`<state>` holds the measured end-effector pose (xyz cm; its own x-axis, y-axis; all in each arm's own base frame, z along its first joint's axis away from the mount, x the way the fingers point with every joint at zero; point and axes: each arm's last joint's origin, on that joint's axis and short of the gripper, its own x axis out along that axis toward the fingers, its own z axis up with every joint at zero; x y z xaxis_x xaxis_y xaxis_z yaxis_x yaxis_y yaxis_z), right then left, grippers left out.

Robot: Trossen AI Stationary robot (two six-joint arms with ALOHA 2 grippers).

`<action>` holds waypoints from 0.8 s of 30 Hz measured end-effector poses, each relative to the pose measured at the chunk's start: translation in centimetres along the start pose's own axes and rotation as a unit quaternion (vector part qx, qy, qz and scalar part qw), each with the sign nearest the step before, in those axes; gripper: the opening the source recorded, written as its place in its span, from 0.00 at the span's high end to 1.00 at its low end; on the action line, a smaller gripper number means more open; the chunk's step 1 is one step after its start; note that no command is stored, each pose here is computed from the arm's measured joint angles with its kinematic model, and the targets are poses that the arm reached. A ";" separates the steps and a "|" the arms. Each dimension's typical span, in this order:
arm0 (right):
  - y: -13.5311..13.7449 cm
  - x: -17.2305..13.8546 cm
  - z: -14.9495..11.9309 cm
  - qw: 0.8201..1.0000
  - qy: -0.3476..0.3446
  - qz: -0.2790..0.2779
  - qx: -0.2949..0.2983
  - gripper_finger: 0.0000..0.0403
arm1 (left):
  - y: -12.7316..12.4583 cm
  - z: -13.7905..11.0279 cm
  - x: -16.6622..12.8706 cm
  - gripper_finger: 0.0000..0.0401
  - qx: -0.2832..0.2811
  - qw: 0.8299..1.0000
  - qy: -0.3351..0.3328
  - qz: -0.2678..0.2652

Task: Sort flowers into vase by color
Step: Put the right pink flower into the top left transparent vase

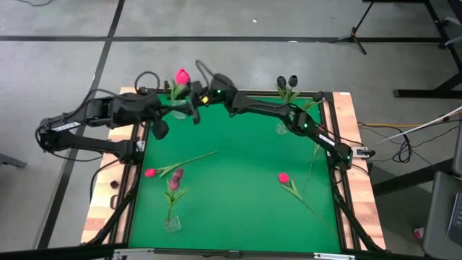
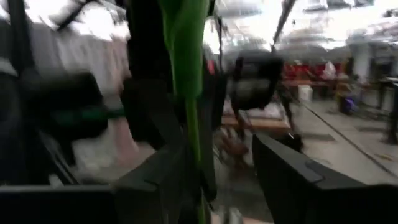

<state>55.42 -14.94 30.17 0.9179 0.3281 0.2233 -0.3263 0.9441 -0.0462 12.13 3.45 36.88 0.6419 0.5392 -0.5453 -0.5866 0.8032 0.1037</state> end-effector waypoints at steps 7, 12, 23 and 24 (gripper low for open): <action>0.7 0.5 -0.2 0.999 0.034 -0.024 -0.021 0.54 | 0.6 -0.6 0.4 0.99 0.004 0.999 0.040 0.008; 0.6 0.4 -0.3 0.998 0.040 -0.035 -0.018 0.54 | 0.9 -0.6 0.5 0.99 0.007 0.999 0.048 0.016; 0.6 0.5 -0.2 0.998 0.035 -0.048 -0.021 0.67 | 1.0 -0.5 1.4 0.99 0.016 0.997 0.071 0.005; 0.6 0.5 -0.2 0.998 0.036 -0.049 -0.021 0.70 | 1.0 -0.5 1.4 0.99 0.017 0.997 0.072 0.005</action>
<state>55.72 -14.23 30.04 0.9590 0.2349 0.1583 -0.2267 0.9716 -0.0684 12.21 4.93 35.78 0.5571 0.5083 -0.6567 -0.5743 0.8070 0.1375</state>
